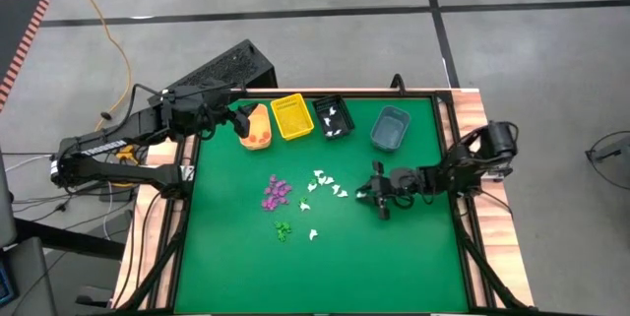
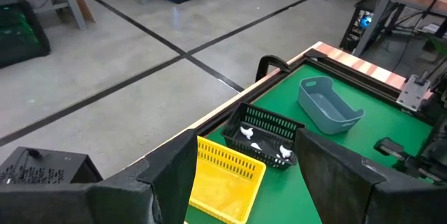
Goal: Sort Halloween decoration
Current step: Put the white ghost toy into the black bin
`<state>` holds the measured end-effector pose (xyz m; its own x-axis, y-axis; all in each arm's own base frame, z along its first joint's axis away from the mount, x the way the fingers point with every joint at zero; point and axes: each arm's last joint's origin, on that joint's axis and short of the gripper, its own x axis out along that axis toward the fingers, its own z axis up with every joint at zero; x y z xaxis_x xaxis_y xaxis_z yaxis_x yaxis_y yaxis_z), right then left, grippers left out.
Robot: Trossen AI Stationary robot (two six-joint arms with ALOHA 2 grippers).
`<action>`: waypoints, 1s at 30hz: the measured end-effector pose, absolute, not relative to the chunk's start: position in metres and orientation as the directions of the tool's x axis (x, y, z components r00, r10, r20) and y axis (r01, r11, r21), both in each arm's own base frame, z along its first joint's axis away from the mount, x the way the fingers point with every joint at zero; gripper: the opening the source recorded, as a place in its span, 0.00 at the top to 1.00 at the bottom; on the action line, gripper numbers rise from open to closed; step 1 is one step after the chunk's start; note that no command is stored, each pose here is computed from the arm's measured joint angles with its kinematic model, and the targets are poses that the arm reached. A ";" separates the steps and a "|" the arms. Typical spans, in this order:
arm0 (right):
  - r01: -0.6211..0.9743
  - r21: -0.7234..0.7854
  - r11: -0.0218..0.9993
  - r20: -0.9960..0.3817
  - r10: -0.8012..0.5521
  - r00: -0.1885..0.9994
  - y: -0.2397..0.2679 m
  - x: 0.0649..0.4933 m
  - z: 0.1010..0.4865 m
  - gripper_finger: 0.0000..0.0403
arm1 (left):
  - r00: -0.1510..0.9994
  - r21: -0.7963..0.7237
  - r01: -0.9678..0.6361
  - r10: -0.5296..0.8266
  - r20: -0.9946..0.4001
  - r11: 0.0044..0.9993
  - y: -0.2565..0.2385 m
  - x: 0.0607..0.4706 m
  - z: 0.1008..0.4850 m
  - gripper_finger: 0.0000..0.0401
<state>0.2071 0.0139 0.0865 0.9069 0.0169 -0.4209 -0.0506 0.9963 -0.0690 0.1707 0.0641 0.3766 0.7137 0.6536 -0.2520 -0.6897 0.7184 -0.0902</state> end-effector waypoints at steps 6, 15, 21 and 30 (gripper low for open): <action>-0.028 -0.031 0.999 -0.471 0.010 0.882 0.013 0.207 0.069 0.66 | 0.712 -0.088 -0.691 0.654 -0.256 0.718 0.064 0.171 0.376 0.42; 0.066 0.077 0.995 -0.505 -0.018 0.863 0.012 0.206 0.059 0.75 | 0.709 -0.082 -0.691 0.653 -0.267 0.718 0.064 0.170 0.375 0.42; 0.101 0.142 0.985 -0.485 -0.020 0.874 0.012 0.207 0.062 0.87 | 0.709 -0.082 -0.691 0.653 -0.267 0.718 0.064 0.170 0.375 0.42; 0.174 0.295 0.940 -0.380 -0.052 0.923 0.012 0.216 0.083 0.92 | 0.711 -0.062 -0.687 0.652 -0.263 0.724 0.064 0.170 0.375 0.42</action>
<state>0.2162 0.0117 0.0826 0.9234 -0.0515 -0.3804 0.1740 0.9395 0.2950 0.1704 0.0639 0.3754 0.7106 0.6524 -0.2633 -0.6874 0.7236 -0.0622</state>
